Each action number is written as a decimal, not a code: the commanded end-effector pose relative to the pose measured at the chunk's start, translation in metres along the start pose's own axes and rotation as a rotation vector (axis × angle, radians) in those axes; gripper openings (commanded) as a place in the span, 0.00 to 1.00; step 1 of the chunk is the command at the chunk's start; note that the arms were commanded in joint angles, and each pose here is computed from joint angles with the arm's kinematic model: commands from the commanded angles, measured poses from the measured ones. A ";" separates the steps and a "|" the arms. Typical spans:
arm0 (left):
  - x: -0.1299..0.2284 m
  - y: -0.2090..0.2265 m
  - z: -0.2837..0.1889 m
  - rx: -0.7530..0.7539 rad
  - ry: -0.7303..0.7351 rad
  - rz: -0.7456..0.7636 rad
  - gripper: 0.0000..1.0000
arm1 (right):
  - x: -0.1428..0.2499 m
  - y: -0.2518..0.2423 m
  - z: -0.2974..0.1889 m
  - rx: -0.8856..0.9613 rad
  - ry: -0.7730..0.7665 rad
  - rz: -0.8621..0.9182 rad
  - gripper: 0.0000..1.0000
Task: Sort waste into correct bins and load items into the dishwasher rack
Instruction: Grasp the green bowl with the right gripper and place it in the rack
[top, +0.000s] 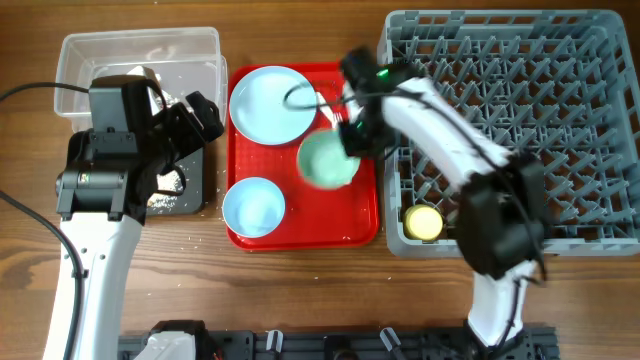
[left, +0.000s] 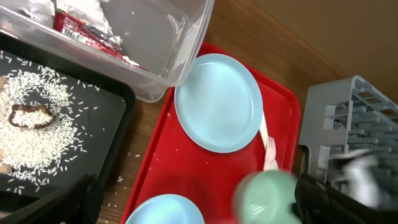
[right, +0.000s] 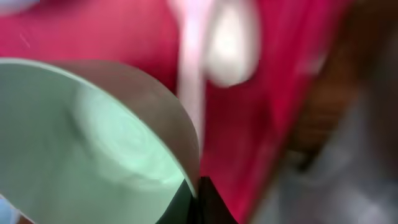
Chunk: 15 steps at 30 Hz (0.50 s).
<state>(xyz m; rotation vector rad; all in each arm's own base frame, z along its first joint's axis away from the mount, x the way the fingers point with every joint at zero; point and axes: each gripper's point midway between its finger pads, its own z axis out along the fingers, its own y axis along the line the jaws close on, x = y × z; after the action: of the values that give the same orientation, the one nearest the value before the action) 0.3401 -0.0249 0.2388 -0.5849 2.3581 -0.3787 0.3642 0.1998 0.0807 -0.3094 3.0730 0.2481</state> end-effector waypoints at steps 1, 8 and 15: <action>0.001 0.007 0.002 -0.030 0.002 -0.004 1.00 | -0.048 -0.065 -0.143 0.212 -0.459 0.188 0.04; 0.001 0.008 0.002 -0.036 0.003 -0.005 1.00 | -0.067 -0.169 -0.270 0.890 -0.894 0.392 0.04; 0.001 0.008 0.002 -0.036 0.003 -0.004 1.00 | -0.141 -0.175 -0.238 1.201 -0.775 0.029 0.04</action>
<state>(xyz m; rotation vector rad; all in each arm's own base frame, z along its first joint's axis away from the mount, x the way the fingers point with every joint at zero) 0.3384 -0.0217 0.2365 -0.5963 2.3647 -0.3537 0.5188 0.0222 0.3271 0.2024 1.9084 -0.8040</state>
